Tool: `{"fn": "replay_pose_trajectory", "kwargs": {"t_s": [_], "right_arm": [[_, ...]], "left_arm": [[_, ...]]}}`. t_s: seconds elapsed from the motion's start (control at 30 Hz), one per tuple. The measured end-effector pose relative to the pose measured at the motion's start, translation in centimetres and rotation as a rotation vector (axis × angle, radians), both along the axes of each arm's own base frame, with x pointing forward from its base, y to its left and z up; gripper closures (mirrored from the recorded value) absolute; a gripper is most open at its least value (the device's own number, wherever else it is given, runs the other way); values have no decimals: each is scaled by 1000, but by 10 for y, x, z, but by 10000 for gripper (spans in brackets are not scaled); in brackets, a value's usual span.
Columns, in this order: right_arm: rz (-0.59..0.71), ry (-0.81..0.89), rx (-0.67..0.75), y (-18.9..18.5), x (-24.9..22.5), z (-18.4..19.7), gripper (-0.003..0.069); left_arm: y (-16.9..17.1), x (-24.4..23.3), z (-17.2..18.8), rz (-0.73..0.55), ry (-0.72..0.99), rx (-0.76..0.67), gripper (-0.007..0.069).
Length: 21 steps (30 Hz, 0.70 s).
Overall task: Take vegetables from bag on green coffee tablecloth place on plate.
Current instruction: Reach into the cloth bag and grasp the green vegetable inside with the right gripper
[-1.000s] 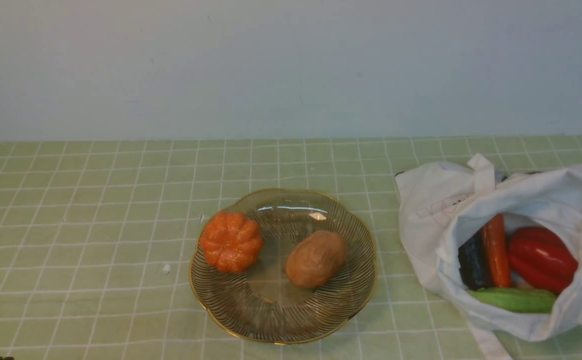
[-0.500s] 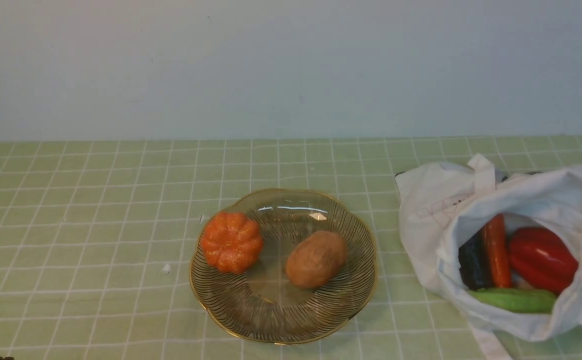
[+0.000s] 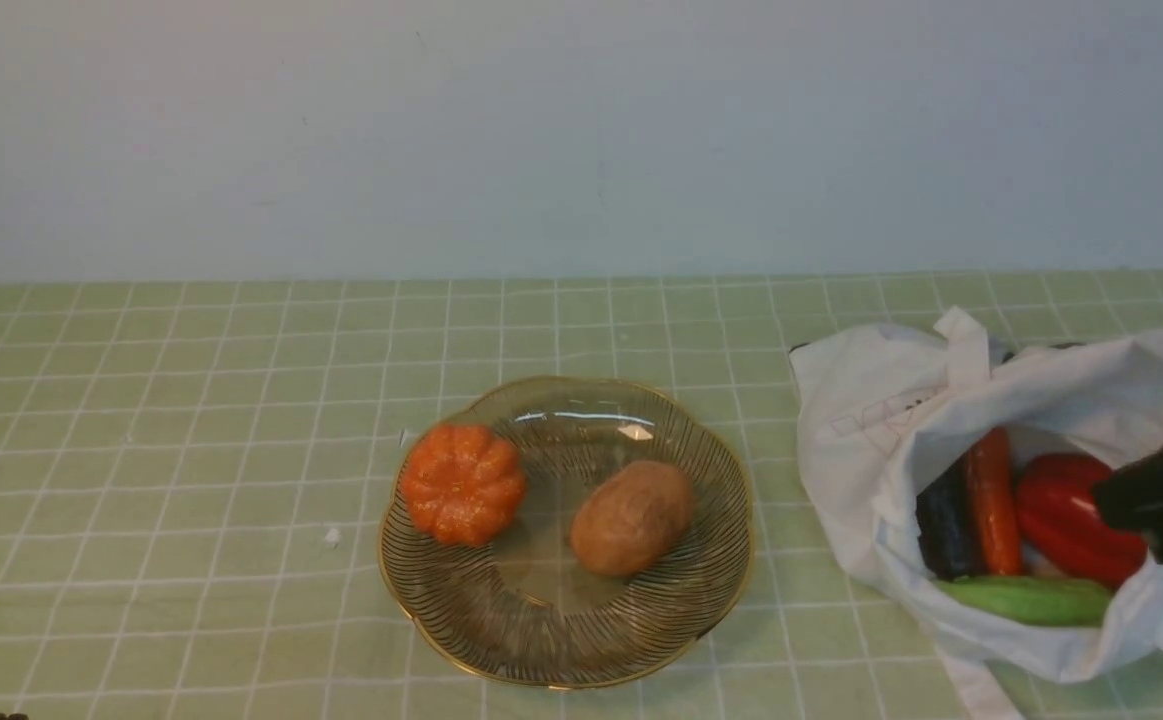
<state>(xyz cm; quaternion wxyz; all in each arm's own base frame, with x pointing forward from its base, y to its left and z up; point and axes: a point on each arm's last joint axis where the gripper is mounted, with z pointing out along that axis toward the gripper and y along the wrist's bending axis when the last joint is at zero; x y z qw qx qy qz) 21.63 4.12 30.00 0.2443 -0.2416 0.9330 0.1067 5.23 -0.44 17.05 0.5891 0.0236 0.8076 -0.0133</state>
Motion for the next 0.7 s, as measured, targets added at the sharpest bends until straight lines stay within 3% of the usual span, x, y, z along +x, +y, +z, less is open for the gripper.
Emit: {"fn": "replay_pose_trajectory", "kwargs": {"t_s": [0.27, 0.47, 0.6, 0.7], "right_arm": [[205, 172, -163, 16, 41, -59, 669], [202, 194, -249, 27, 48, -75, 636], [163, 177, -302, 25, 53, -80, 566], [134, 160, -327, 24, 59, -85, 441]], "left_arm": [[0, 0, 0, 0, 0, 0, 630], [0, 0, 0, 0, 0, 0, 630], [0, 0, 0, 0, 0, 0, 630], [0, 0, 0, 0, 0, 0, 630]]}}
